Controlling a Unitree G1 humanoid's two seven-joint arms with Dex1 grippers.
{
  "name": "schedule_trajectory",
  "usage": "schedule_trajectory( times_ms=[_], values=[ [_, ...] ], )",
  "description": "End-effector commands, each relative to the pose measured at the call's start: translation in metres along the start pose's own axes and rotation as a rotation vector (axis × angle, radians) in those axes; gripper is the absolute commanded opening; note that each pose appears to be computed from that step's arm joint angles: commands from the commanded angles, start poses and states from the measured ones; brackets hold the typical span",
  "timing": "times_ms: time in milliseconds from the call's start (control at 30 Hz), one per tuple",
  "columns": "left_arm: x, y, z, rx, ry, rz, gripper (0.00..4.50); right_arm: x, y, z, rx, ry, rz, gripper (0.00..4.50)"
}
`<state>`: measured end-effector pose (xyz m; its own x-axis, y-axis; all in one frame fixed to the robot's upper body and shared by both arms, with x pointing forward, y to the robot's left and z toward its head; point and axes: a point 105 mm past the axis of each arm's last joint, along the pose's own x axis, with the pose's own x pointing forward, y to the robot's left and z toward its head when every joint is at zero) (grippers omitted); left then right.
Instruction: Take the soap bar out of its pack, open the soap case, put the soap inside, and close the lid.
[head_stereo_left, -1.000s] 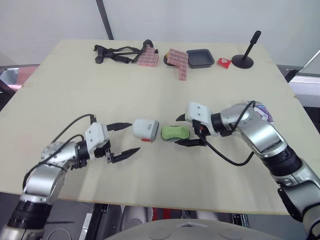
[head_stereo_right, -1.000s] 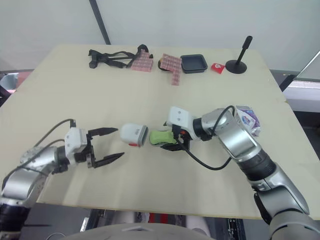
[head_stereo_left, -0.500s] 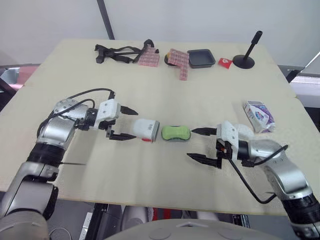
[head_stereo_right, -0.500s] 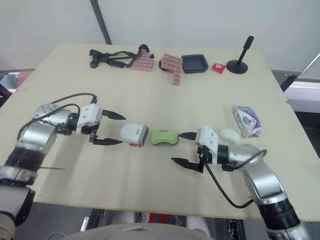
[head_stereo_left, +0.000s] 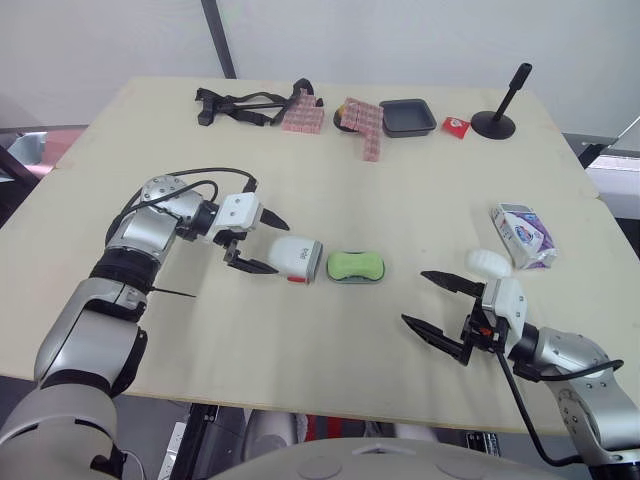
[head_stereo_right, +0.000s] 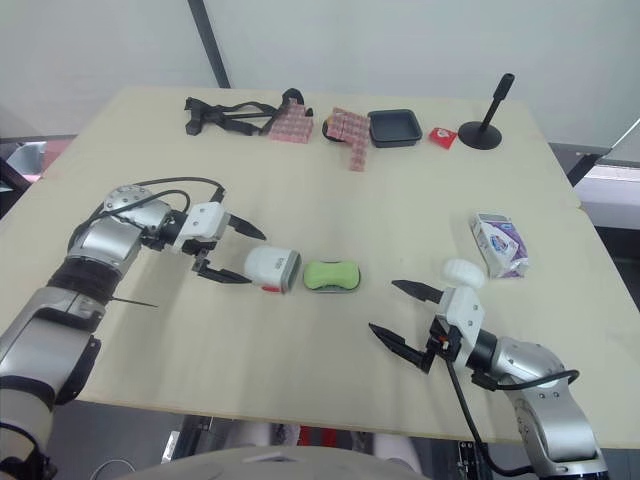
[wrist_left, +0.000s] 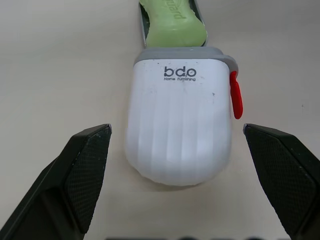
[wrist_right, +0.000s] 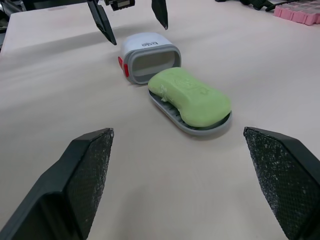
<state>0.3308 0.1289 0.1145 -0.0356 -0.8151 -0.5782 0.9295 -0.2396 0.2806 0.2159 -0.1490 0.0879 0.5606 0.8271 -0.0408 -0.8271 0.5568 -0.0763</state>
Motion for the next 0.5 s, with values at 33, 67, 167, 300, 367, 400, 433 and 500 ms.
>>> schedule_trajectory(
  times_ms=[33,67,167,300,367,400,433,500],
  values=[
    [-0.006,0.003,0.006,0.056,0.01,-0.032,4.5,-0.004,0.001,0.006,-0.029,-0.028,0.015,4.46],
    [-0.005,0.004,0.007,0.061,0.01,-0.034,4.5,-0.004,0.001,0.006,-0.03,-0.027,0.018,4.46],
    [-0.001,0.004,0.005,0.072,0.014,-0.039,4.5,-0.004,0.002,0.004,-0.031,-0.024,0.021,4.46],
    [0.005,0.005,0.002,0.066,0.017,-0.046,4.5,-0.002,0.003,0.003,-0.035,-0.023,0.029,4.46],
    [0.009,0.002,0.001,0.057,0.014,-0.059,4.5,-0.002,0.003,0.003,-0.031,-0.023,0.03,4.46],
    [0.01,0.001,0.001,0.05,0.013,-0.066,4.5,-0.002,0.003,0.004,-0.029,-0.023,0.03,4.46],
    [0.012,0.0,0.0,0.045,0.011,-0.072,4.5,-0.003,0.002,0.004,-0.028,-0.022,0.026,4.46],
    [0.016,-0.001,0.001,0.052,0.007,-0.078,4.5,-0.005,-0.003,0.003,-0.03,-0.018,0.002,4.46]
  ],
)
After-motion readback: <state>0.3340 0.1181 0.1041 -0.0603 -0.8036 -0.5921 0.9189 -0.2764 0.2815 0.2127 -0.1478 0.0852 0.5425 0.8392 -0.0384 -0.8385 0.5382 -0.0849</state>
